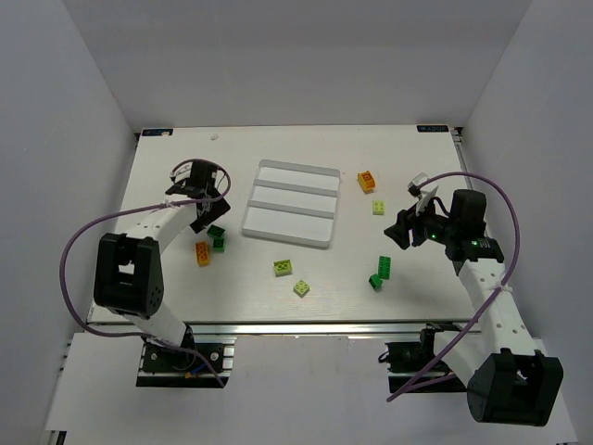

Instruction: Sort the legos into containers by color

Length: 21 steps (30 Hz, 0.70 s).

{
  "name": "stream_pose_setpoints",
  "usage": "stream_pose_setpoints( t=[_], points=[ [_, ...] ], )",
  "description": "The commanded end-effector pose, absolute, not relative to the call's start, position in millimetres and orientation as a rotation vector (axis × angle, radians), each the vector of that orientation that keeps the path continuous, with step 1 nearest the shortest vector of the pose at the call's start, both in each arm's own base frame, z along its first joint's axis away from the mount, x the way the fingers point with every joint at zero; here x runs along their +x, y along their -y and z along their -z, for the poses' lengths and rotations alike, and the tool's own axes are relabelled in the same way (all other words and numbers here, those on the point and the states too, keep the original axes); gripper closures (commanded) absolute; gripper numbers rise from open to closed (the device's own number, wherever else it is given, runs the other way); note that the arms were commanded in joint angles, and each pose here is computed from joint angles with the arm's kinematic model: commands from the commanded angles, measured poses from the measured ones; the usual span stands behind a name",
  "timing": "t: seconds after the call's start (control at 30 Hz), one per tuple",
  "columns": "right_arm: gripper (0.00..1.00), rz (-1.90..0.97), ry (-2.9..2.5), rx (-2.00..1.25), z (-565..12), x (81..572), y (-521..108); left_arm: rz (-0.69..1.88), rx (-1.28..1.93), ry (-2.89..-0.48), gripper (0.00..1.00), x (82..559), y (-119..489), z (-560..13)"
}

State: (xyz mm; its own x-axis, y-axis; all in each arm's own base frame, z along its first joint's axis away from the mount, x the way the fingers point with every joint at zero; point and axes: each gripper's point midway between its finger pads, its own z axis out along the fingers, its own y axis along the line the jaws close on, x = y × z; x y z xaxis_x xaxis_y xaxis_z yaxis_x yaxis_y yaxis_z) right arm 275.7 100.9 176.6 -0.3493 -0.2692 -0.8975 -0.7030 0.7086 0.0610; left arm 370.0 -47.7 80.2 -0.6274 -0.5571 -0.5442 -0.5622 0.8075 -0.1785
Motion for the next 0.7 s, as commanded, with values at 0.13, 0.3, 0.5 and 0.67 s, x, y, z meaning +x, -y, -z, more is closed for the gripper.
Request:
stream_pose_setpoints(
  t=[0.13, 0.3, 0.5, 0.67],
  points=[
    [0.38, -0.515, -1.862, -0.760, -195, 284, -102, -0.074, -0.975, -2.383, 0.23, 367, 41, -78],
    [0.38, -0.513, -1.865, -0.762, -194, 284, -102, -0.081, -0.976, -2.402, 0.22, 366, 42, -67],
    [0.38, -0.512, -1.870, -0.759, -192, 285, -102, -0.096, -0.987, -2.457, 0.23, 368, 46, -42],
    [0.38, -0.518, -1.870, -0.762, -192, 284, -102, -0.102, -0.994, -2.472, 0.27, 375, 48, -30]
  ],
)
